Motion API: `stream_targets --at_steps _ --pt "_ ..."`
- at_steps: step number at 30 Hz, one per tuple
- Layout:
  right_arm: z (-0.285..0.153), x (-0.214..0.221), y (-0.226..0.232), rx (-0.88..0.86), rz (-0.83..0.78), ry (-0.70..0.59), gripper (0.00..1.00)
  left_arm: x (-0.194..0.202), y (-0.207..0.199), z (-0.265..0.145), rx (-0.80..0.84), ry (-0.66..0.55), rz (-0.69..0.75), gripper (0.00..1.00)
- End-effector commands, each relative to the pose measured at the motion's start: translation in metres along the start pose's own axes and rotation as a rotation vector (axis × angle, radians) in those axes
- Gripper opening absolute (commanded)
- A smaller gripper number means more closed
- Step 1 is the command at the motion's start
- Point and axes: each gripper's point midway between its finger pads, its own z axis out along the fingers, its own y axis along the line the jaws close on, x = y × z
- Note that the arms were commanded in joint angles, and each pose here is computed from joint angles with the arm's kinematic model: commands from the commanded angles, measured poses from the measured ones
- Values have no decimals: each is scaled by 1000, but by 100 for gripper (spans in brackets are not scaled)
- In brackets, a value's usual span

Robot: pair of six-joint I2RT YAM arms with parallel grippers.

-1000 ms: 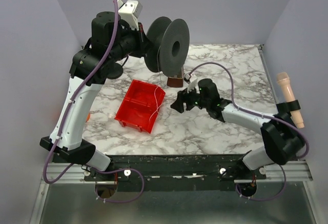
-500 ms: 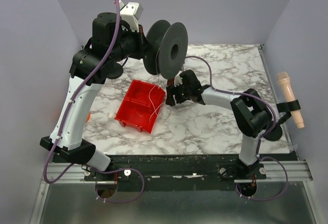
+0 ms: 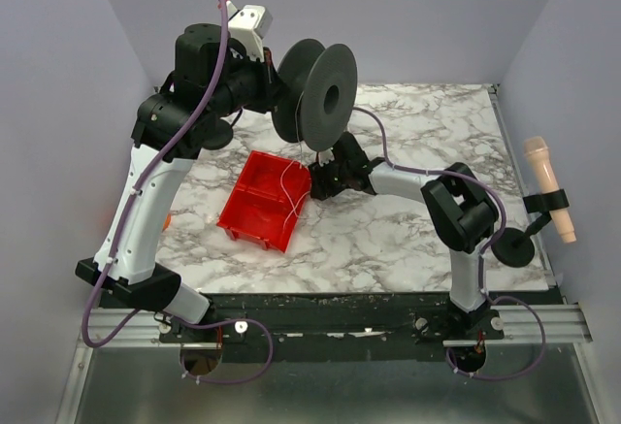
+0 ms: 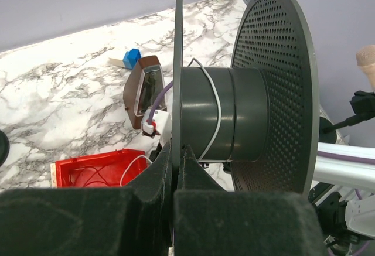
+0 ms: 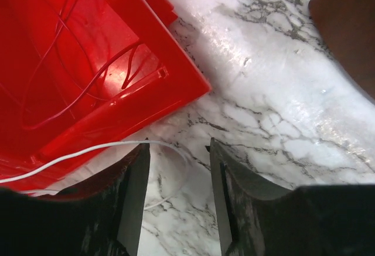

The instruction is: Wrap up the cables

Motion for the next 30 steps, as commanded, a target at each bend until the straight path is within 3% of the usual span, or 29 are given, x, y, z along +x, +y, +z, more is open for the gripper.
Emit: stream_targets --at_steps 1,8,12,18,21,30 --pt "10 24 0 -3 2 63 42 -20 -12 -15 47 -73 12 0" --pt "7 25 11 -69 -33 51 12 -19 -12 -14 49 -69 15 0" --pt "-10 38 10 -39 -20 58 1 -19 -11 -16 47 -71 26 0" --pt "-52 33 9 15 98 -26 1 -2 -11 -8 65 -20 24 0" --pt "-72 14 5 -16 185 -134 1 6 -13 -8 91 4 32 0" --pt "-142 -12 -32 -8 332 -323 1 30 -14 -15 124 66 75 0"
